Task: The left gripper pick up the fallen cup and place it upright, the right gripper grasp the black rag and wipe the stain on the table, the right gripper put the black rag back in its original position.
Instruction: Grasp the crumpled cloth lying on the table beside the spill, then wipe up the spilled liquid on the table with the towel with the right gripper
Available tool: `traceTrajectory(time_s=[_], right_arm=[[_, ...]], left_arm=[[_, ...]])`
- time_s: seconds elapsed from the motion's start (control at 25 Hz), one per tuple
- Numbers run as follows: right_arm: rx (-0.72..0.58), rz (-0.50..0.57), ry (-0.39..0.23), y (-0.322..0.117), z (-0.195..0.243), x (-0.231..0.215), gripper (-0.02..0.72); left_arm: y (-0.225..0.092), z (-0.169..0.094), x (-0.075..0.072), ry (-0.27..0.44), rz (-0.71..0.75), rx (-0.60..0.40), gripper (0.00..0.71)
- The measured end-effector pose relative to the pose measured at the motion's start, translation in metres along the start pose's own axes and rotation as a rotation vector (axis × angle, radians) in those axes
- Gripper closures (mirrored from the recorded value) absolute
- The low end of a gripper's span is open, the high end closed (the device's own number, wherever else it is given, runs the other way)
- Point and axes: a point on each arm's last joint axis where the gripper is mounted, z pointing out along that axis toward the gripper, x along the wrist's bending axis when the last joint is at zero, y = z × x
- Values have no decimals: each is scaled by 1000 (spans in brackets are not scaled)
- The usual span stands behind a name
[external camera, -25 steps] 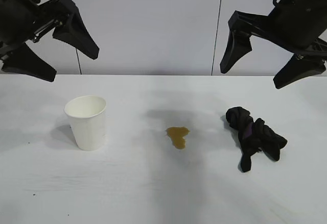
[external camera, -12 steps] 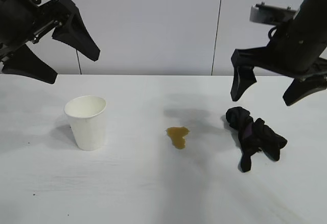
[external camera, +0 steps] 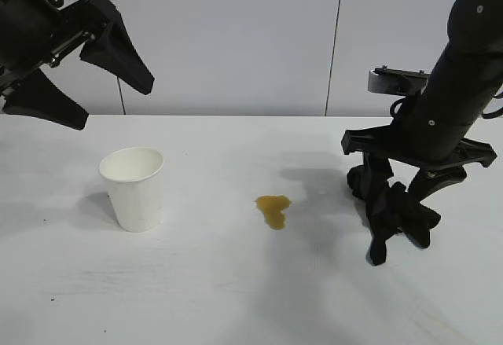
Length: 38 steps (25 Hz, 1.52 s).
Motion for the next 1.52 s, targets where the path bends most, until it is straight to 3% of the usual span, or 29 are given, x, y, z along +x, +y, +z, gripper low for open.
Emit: traceTrajectory(time_s=[0.24, 0.4, 0.52, 0.72, 0.88, 1.2, 1.52], right_arm=[[13, 10, -4, -2, 10, -1, 342], [38, 19, -10, -5, 18, -2, 541], [40, 17, -11, -5, 19, -2, 622], [47, 39, 7, -5, 12, 2, 622], [16, 33, 73, -3, -12, 25, 622], [-32, -101, 184, -16, -27, 96, 622], [9, -143, 177, -33, 16, 116, 622]], left_arm=[[0, 0, 0, 0, 0, 1, 17], [0, 0, 0, 0, 0, 1, 17], [0, 0, 0, 0, 0, 1, 17], [0, 0, 0, -1, 0, 2, 17], [0, 0, 0, -1, 0, 2, 17], [0, 0, 0, -1, 0, 2, 17], [0, 0, 0, -3, 0, 5, 17]])
